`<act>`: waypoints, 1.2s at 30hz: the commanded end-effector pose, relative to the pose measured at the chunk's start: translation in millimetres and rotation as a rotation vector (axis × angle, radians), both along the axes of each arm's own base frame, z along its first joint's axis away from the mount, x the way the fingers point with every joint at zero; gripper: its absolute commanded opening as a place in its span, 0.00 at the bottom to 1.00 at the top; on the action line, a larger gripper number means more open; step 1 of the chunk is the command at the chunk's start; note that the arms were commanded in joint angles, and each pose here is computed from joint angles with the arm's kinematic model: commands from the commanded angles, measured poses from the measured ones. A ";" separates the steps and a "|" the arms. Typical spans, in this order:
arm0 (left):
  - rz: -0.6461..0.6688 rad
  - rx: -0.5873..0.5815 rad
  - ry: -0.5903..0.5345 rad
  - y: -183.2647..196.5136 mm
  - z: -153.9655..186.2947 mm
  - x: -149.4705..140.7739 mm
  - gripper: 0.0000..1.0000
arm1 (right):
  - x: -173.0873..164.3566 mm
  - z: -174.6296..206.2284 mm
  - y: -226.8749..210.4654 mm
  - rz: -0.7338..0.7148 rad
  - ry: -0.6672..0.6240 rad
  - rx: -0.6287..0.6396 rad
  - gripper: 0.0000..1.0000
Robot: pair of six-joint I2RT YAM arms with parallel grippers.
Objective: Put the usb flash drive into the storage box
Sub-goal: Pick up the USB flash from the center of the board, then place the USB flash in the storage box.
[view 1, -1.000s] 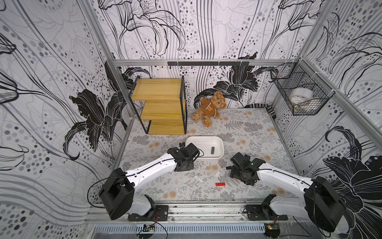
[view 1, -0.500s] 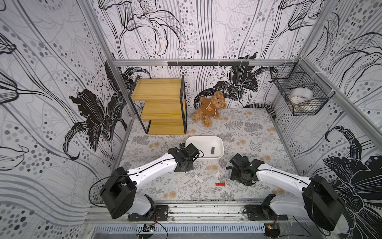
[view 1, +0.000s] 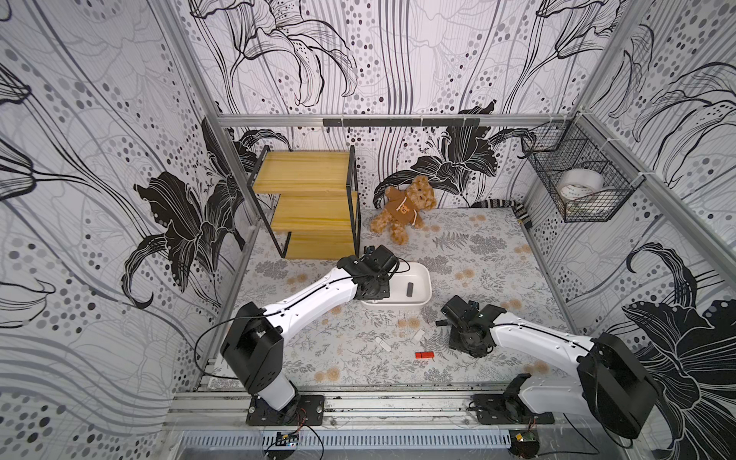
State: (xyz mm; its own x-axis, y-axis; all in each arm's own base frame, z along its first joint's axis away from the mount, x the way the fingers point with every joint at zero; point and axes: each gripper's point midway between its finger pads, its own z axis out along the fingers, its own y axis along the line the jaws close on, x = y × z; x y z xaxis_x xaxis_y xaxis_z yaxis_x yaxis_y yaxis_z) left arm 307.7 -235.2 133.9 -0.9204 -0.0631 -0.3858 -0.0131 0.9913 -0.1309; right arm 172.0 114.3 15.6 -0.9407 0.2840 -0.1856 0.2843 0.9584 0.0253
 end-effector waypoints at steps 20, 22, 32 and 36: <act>-0.112 -0.040 0.047 -58.9 -35.9 45.7 0.00 | -7.4 -8.9 -8.0 0.000 0.057 -0.066 0.00; -0.110 -0.045 0.049 -62.6 -42.4 49.3 0.00 | -1.9 -1.5 -7.4 0.007 0.035 -0.072 0.00; -0.100 -0.017 0.070 -81.6 -80.3 72.0 0.00 | 19.1 41.2 -3.2 0.031 -0.061 -0.078 0.00; -0.095 0.002 0.090 -83.7 -94.6 74.9 0.00 | 20.1 47.0 -2.7 0.029 -0.077 -0.066 0.00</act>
State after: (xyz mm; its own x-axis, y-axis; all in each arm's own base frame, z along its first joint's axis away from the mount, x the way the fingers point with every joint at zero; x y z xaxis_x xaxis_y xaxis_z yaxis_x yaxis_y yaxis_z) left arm 373.2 -312.4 40.1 -0.9588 0.0304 -0.2825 0.0673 0.9903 -0.1218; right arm 196.3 121.7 54.7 -0.9280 0.2652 -0.2618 0.2679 0.9631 0.0259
